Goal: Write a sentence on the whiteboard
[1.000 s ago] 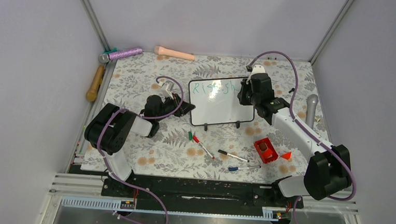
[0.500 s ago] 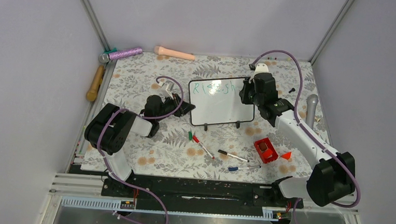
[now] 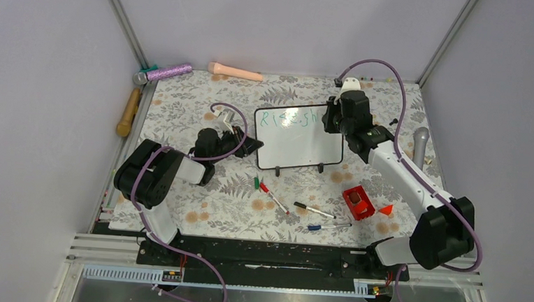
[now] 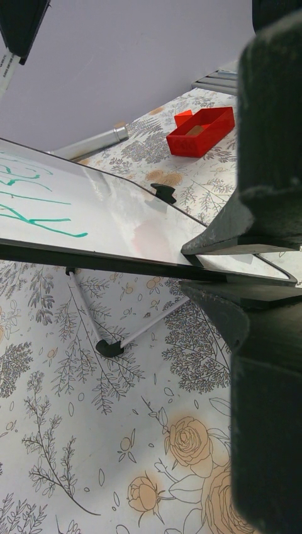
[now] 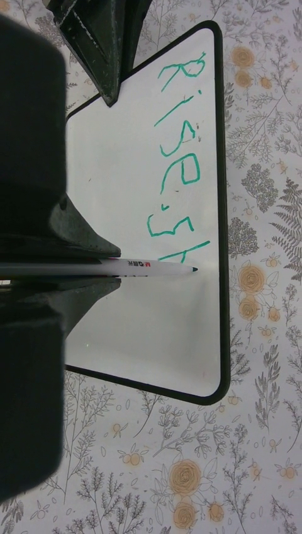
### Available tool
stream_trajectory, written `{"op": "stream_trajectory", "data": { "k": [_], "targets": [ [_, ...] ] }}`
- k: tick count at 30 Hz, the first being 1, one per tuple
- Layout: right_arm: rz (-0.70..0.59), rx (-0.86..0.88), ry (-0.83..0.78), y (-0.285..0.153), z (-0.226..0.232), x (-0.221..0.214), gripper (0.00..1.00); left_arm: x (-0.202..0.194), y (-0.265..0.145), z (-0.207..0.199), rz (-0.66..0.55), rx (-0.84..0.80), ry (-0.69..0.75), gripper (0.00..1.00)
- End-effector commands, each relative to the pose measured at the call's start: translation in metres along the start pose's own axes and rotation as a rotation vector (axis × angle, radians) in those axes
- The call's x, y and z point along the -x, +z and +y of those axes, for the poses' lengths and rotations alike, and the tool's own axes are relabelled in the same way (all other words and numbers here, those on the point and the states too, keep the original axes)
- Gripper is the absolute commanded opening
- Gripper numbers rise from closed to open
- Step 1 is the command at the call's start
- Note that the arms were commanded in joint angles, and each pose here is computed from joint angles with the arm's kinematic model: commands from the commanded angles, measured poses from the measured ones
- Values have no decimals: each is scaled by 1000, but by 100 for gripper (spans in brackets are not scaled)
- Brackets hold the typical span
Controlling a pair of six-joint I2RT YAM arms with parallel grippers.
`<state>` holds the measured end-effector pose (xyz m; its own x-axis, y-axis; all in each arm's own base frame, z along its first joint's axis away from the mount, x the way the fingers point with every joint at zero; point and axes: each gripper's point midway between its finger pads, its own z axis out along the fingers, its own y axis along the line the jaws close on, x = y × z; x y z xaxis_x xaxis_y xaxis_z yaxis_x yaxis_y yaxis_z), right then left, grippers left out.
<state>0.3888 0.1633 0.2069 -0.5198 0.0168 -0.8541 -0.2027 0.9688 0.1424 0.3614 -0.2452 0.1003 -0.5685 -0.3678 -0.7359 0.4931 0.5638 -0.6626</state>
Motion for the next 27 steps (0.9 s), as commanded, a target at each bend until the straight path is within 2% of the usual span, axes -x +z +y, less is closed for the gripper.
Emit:
{"op": "stream_trajectory", "data": {
  "k": [1, 15, 27],
  "targets": [
    [-57, -29, -14, 3, -2, 26, 0, 15, 4, 0, -49, 15, 36, 0],
    [-28, -73, -39, 15, -10, 18, 0, 15, 5, 0, -47, 16, 35, 0],
    [-54, -26, -12, -12, -5, 17, 0, 15, 4, 0, -48, 16, 36, 0]
  ]
}}
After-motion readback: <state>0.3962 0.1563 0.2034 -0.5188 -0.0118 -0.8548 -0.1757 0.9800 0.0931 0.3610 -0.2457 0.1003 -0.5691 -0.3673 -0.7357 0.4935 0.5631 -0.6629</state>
